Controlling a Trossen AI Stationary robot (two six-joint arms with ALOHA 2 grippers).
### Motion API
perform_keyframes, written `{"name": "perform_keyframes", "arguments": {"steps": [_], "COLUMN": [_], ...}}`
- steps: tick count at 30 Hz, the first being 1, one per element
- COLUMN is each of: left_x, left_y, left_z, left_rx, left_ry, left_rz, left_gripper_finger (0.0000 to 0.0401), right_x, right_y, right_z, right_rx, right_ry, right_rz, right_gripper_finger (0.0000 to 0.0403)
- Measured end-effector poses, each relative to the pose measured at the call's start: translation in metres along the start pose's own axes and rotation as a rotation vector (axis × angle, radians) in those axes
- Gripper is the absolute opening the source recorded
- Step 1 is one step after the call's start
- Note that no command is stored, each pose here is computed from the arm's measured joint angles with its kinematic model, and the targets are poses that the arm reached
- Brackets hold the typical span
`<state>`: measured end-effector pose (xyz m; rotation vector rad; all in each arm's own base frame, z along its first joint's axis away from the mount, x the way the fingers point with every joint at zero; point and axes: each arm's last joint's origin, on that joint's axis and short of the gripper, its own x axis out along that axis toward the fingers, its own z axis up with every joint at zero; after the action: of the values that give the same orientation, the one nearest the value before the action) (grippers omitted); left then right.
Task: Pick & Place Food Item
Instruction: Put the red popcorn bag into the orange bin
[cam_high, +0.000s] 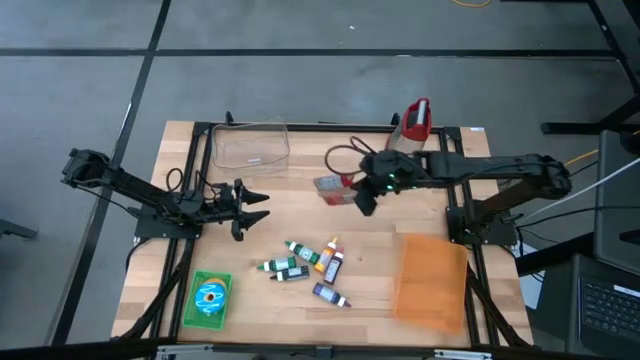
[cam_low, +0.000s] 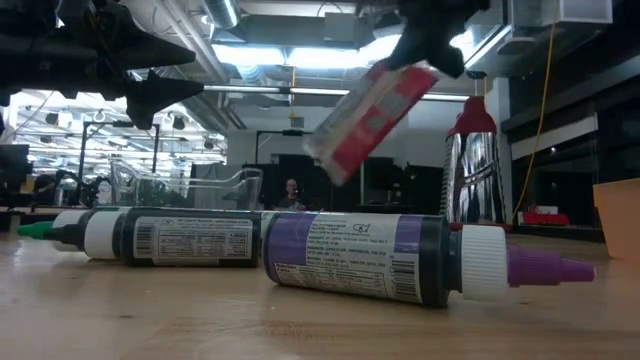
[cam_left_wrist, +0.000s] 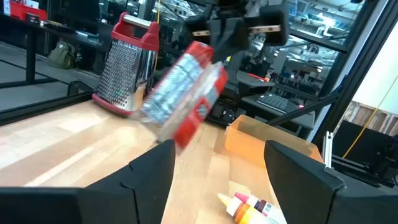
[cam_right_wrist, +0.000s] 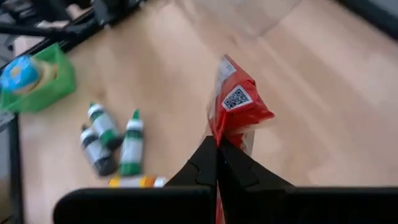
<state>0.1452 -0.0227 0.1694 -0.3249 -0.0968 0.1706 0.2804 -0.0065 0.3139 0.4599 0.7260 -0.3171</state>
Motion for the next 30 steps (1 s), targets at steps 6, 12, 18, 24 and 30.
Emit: {"name": "perform_keyframes", "arguments": {"steps": [6, 12, 18, 24, 30], "left_x": [0.000, 0.000, 0.000, 0.000, 0.000], "left_y": [0.000, 0.000, -0.001, -0.001, -0.001], "left_z": [0.000, 0.000, 0.000, -0.002, -0.002], "left_rx": [-0.001, -0.002, -0.010, -0.011, -0.010], "left_ry": [0.000, 0.001, 0.009, 0.028, 0.031], "left_rz": [0.000, -0.003, -0.027, -0.040, -0.039], "left_gripper_finger": [0.0242, 0.0242, 0.0242, 0.0242, 0.0242], "right_x": [-0.030, -0.058, -0.083, -0.106, -0.126], "right_y": [0.010, 0.019, 0.021, 0.021, 0.018], "right_z": [-0.020, -0.042, -0.065, -0.080, -0.090], "right_rx": [0.052, 0.115, 0.201, 0.263, 0.293], "right_ry": [0.089, 0.171, 0.304, 0.418, 0.467], "right_rz": [0.029, 0.060, 0.047, 0.107, 0.143], "right_gripper_finger": [0.0000, 0.0000, 0.0000, 0.0000, 0.0000]}}
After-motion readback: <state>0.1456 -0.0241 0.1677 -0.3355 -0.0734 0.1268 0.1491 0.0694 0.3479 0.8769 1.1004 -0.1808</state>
